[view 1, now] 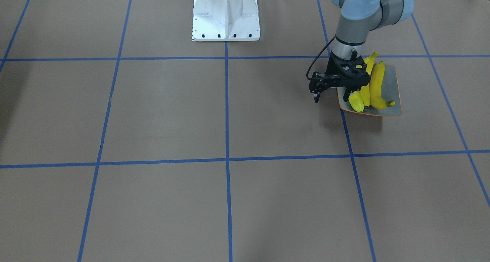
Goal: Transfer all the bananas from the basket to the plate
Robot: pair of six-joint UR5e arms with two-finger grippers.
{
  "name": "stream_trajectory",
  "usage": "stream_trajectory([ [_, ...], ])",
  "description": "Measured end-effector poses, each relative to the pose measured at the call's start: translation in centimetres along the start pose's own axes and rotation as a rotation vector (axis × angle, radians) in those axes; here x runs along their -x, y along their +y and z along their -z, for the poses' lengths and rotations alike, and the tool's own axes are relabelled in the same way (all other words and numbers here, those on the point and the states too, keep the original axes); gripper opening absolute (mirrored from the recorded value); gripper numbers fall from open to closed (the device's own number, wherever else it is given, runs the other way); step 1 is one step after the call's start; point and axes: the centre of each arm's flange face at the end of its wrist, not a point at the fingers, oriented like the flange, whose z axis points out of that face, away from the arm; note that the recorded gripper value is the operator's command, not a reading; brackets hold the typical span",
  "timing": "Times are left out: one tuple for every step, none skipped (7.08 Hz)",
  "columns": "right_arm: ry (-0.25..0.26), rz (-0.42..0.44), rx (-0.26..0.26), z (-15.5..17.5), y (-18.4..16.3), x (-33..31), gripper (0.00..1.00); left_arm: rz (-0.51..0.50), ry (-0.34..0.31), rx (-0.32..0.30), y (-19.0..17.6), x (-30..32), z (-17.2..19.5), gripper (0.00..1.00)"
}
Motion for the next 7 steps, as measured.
stream_trajectory([
  [-0.050, 0.004, -0.005, 0.5, -1.6, 2.3, 0.00, -0.001, 0.030, -0.010, -0.5, -1.4, 0.7, 1.00],
  [-0.106, 0.006, -0.004, 0.1, -3.0, 5.4, 0.00, 0.009, 0.067, -0.024, -1.2, -3.2, 1.7, 1.00],
  [-0.143, -0.012, 0.004, -0.3, -3.8, 9.1, 0.00, 0.038, 0.107, -0.038, -2.0, -5.2, 2.9, 1.00],
  [-0.166, -0.042, 0.014, -0.5, -4.8, 13.1, 0.00, 0.077, 0.150, -0.043, -2.6, -7.3, 4.1, 1.00],
  [-0.188, -0.068, 0.027, -0.5, -6.2, 17.8, 0.00, 0.116, 0.194, -0.035, -3.1, -9.3, 5.3, 1.00],
  [-0.204, -0.093, 0.048, -0.8, -7.5, 22.7, 0.00, 0.143, 0.240, -0.017, -3.5, -11.3, 6.6, 1.00],
  [-0.217, -0.115, 0.071, -1.1, -8.6, 27.7, 0.00, 0.163, 0.289, 0.010, -3.7, -13.2, 8.0, 1.00],
])
